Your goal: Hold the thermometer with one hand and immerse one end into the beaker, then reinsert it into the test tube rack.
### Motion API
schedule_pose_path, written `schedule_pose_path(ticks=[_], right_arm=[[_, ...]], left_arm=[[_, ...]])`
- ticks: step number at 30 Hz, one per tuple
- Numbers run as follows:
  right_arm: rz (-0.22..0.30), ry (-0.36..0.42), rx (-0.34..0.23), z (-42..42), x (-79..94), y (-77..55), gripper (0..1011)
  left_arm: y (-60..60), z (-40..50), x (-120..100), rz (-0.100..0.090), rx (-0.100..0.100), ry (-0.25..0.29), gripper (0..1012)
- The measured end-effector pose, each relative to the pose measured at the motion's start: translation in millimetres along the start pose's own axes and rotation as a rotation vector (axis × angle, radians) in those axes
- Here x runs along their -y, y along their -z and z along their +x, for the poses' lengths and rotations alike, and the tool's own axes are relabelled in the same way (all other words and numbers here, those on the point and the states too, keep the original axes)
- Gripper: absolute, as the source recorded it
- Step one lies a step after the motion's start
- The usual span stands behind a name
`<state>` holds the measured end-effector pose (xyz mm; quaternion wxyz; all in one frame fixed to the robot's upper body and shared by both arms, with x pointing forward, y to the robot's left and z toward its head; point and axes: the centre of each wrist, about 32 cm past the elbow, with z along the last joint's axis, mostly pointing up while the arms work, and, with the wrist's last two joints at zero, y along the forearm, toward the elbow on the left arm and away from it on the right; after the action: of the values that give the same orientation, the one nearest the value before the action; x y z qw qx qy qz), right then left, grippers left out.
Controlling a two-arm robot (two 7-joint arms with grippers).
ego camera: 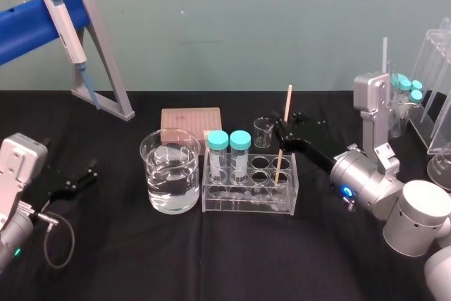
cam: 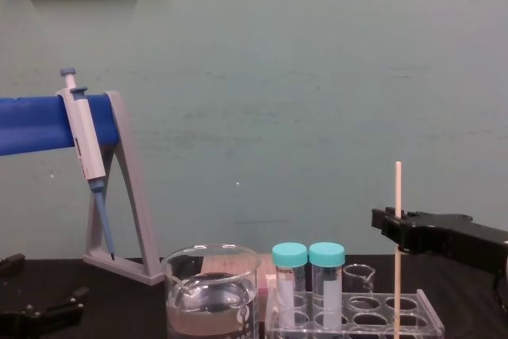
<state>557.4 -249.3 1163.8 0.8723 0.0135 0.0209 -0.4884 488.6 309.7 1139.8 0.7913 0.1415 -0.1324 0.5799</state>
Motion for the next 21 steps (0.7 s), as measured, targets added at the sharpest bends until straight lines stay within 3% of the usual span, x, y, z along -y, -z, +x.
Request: schedule_pose_path(ticks=[4, 7, 21], right_arm=[[0.004, 0.000, -0.001, 0.3, 0.6, -0.1, 95], [0.007, -0.001, 0.001, 0.2, 0.9, -0.9, 55], [0.017, -0.016, 0.044, -2.3, 5.1, -7.4, 49]], left_arm=[[0.0, 0.0, 0.0, 0.000, 0.000, 0.000, 1004], [0.0, 0.0, 0.0, 0.000, 0.000, 0.000, 1004], [0.0, 0.0, 0.0, 0.000, 0.000, 0.000, 1004]])
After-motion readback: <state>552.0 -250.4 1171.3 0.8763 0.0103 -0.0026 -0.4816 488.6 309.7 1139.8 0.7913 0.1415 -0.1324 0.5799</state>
